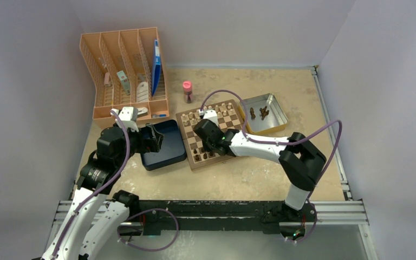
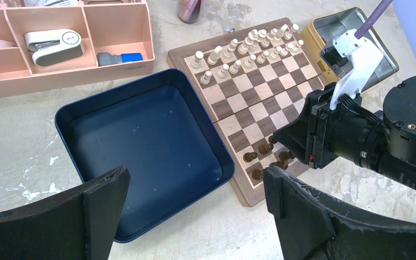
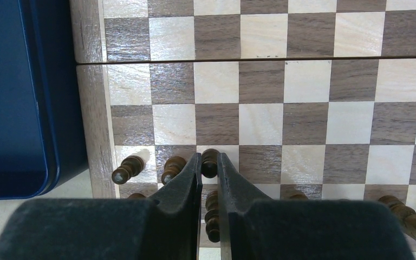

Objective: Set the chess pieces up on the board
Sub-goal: Place the chess piece on the chessboard.

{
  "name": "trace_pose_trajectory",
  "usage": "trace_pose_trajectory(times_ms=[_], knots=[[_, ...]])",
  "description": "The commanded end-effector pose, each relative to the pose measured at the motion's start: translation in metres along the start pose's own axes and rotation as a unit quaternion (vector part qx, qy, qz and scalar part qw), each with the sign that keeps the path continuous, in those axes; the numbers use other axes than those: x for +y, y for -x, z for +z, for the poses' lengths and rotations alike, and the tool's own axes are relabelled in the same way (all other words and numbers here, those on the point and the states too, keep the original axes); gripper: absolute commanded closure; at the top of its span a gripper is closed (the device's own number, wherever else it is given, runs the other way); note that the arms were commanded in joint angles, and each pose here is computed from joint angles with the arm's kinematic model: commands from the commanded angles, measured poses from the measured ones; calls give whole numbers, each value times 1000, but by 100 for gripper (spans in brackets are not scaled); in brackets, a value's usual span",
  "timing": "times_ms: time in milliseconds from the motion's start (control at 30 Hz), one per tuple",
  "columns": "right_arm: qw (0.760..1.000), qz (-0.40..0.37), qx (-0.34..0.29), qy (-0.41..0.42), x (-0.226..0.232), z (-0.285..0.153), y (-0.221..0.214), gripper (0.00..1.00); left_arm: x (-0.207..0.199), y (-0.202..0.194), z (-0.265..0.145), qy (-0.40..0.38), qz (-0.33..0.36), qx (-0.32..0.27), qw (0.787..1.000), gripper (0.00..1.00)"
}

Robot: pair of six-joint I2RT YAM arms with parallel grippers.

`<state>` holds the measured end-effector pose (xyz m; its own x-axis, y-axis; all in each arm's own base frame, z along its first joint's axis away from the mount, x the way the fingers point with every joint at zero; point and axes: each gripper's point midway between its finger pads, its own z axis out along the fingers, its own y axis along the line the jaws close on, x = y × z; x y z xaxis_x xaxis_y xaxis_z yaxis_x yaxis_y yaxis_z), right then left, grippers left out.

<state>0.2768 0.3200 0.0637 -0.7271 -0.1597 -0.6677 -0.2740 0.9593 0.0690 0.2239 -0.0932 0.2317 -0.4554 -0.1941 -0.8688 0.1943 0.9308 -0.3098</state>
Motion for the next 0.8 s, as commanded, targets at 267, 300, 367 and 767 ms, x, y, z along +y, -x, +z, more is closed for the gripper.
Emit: trace_pose_trajectory(times_ms=[267, 300, 367, 767], knots=[[1000, 10, -6, -9, -6, -11, 2, 84, -2, 13, -1, -1, 0, -21, 1000, 5], [1000, 10, -6, -9, -6, -12, 2, 84, -2, 13, -1, -1, 0, -21, 1000, 5], [1000, 11, -6, -8, -6, -12, 1, 83, -2, 13, -1, -2, 0, -22, 1000, 5], [1000, 15, -7, -10, -5, -11, 0, 81, -1, 13, -2, 0, 0, -24, 1000, 5]])
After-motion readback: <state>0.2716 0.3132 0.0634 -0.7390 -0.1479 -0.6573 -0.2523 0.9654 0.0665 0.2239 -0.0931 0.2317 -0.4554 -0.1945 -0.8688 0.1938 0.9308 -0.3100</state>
